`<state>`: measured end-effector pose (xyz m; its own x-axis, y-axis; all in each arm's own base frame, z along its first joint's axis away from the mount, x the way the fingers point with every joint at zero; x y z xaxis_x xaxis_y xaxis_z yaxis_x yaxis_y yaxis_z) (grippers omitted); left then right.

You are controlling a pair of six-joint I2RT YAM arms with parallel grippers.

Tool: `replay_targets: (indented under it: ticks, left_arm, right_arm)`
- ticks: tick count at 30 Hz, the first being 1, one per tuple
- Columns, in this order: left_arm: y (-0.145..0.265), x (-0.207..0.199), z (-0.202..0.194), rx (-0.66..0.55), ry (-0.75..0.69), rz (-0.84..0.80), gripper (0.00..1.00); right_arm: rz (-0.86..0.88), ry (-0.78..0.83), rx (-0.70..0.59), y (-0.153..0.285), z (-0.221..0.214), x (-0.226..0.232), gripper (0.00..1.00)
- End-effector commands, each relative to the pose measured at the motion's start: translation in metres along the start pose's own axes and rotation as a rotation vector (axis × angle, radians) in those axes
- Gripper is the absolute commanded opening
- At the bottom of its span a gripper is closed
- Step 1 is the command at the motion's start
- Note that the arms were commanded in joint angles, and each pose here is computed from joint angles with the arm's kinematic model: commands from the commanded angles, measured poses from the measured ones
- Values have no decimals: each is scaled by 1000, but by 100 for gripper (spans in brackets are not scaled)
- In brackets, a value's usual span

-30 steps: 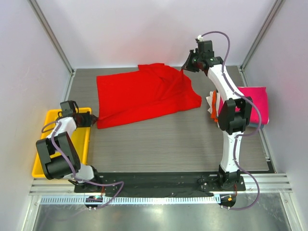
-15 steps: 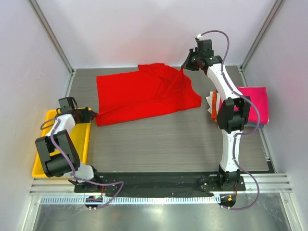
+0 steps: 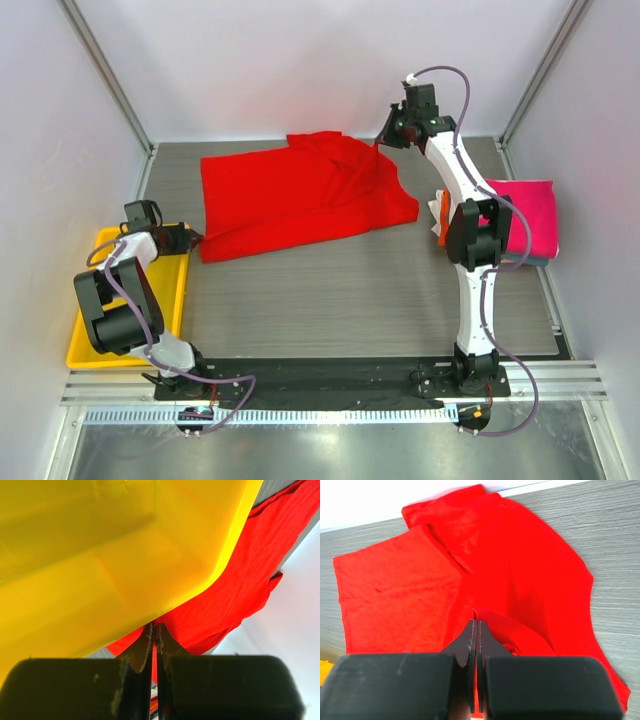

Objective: Fold and stack the t-shirts
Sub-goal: Fold the tshirt

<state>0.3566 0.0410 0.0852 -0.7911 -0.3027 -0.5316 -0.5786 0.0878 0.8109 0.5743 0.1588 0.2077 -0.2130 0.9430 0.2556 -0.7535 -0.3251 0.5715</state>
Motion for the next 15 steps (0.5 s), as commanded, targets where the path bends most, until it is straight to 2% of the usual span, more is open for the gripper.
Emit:
replay_targets:
  ticks: [1, 15]
  left_arm:
    - [-2, -25, -1, -2, -9, -61, 0]
    - [-3, -23, -4, 22, -14, -56, 0]
  right_arm:
    - [5, 12, -78, 7, 28, 6, 1]
    - [-44, -18, -80, 5, 28, -12, 1]
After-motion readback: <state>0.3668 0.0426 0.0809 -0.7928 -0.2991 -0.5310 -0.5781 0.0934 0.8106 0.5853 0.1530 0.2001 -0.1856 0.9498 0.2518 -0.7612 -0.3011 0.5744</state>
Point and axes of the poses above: each gripper's point midway between its finger pads, its own y axis back along the fingers, its own x axis along the line the jaws close on, z = x × y, the point moved 2 cm from there along y, back along the fingers, and after that the axes turned 14 degrees about y, right-handed, at the moved point
